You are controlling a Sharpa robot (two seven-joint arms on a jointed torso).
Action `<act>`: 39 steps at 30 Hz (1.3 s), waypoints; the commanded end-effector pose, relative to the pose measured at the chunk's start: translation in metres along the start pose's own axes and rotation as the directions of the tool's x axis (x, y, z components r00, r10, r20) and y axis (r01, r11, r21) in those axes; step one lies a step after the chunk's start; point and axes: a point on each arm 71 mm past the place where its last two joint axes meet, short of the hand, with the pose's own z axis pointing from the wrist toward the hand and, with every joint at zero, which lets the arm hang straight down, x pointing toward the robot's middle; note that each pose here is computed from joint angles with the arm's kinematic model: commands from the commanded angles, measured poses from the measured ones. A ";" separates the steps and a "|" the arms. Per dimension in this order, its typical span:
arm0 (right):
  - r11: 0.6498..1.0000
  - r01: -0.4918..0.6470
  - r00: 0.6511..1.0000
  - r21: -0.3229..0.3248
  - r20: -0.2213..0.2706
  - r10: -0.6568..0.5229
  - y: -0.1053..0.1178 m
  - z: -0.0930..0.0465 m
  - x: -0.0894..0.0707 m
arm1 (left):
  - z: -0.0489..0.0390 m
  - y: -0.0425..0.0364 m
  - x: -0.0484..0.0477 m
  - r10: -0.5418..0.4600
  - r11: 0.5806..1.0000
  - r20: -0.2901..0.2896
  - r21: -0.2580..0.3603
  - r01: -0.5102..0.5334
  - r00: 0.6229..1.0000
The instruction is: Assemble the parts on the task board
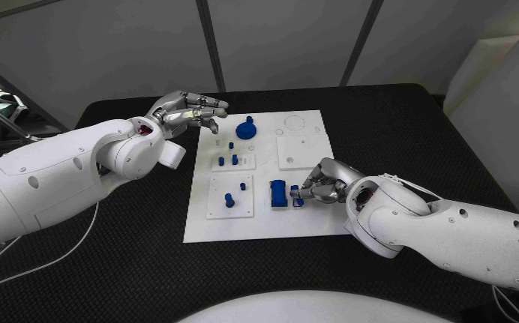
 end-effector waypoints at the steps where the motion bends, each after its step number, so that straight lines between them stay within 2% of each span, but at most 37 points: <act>1: 1.000 0.023 0.999 0.003 -0.023 -0.023 0.000 0.000 0.004 | 0.0003 -0.0016 0.0013 -0.006 1.000 -0.011 0.007 0.006 1.000; 21: 1.000 0.031 1.000 -0.008 -0.001 -0.031 -0.001 -0.001 0.001 | -0.0003 -0.0013 -0.0001 -0.005 1.000 -0.008 0.004 0.005 1.000; 30: 0.999 0.019 1.000 -0.039 0.022 -0.018 -0.001 -0.003 -0.002 | -0.0006 -0.0012 -0.0009 -0.005 1.000 -0.007 0.003 0.005 1.000; 39: 0.997 0.043 0.999 -0.071 -0.006 -0.043 -0.004 -0.008 -0.004 | -0.0009 -0.0009 -0.0016 -0.005 1.000 -0.005 0.002 0.005 1.000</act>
